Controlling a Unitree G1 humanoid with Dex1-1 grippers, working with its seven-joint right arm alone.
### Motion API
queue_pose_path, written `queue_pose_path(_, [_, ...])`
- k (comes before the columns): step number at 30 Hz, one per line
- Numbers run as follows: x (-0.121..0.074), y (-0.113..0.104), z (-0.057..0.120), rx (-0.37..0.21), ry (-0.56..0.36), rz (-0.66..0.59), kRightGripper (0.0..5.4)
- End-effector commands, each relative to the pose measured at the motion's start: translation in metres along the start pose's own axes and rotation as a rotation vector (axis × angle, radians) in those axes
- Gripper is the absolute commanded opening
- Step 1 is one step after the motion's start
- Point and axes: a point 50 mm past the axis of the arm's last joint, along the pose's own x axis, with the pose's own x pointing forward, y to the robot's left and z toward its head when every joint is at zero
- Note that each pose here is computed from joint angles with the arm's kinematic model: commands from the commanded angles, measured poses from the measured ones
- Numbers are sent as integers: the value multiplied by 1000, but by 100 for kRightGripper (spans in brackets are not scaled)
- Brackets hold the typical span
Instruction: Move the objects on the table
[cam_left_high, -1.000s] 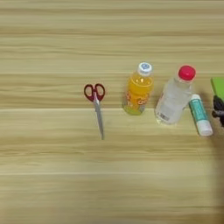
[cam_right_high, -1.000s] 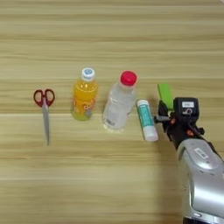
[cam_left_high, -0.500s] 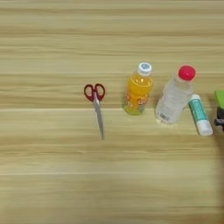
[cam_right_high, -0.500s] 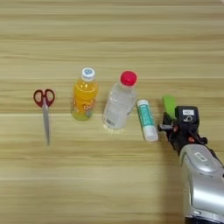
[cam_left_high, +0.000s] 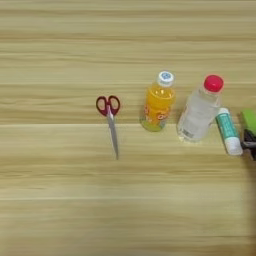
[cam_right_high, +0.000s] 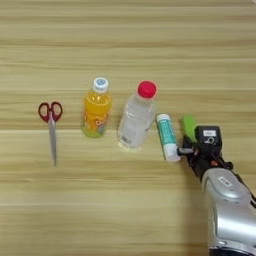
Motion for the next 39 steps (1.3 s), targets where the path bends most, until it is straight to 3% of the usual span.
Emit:
queue_pose_path(1, [4,-10,24,-44,-76,-21,140])
queue_pose_path(12, [7,-11,17,-40,-35,-27,140])
queue_pose_path(13, [7,-11,17,-39,-35,-28,169])
queue_pose_path(29, [2,-9,29,-55,-109,-40,337])
queue_pose_path(35, [-1,-7,39,-111,-186,-61,412])
queue_pose_path(39, [-2,-8,40,-120,-198,-71,455])
